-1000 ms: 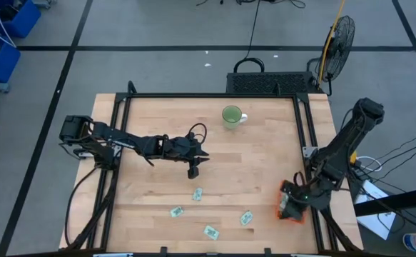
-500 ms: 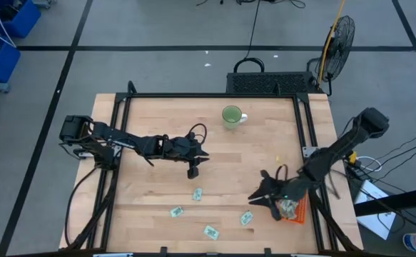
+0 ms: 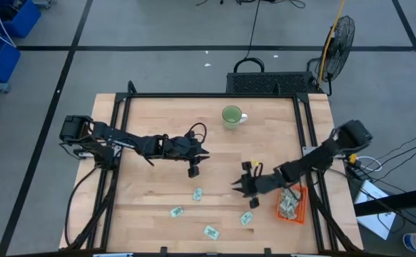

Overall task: Pick and place Stevia / Truvia into bins
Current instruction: Put the stevia packet into the orange bin

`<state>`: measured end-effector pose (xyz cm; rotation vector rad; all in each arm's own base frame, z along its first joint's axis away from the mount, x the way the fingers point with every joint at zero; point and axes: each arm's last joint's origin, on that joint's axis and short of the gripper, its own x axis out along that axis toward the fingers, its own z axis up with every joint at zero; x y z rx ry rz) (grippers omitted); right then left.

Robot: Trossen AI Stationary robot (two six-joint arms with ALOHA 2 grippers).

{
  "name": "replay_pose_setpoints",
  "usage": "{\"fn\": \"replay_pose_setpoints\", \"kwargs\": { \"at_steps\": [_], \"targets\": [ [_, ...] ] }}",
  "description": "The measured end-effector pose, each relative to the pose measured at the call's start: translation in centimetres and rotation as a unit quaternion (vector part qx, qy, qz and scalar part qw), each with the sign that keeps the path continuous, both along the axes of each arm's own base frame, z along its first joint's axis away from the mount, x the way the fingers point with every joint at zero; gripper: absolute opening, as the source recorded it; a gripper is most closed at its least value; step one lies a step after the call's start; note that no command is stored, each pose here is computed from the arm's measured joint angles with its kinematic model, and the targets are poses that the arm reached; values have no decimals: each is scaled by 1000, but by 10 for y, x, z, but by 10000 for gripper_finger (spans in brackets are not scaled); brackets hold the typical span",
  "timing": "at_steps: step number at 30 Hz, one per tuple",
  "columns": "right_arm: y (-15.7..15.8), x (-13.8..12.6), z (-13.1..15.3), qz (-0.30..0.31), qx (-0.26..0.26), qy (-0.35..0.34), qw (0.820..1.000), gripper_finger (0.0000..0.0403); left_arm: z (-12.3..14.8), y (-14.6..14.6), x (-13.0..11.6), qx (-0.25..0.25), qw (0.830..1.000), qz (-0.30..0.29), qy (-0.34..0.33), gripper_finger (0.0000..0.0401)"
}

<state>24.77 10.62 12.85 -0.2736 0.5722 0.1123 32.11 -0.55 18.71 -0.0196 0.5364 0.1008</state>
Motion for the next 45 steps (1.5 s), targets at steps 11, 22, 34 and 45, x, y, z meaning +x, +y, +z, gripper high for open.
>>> {"fn": "replay_pose_setpoints", "kwargs": {
  "at_steps": [11,22,34,45],
  "targets": [
    [-23,21,20,-13,-36,-117,992,75,0,0,0,0,1000,0,0,85],
    [-40,25,19,-64,3,-113,992,75,0,0,0,0,1000,0,0,85],
    [-42,25,16,-57,-24,-95,994,75,0,0,0,0,1000,0,0,85],
    [-38,24,14,-7,2,-81,997,126,0,0,0,0,1000,0,0,85]
  ]
}}
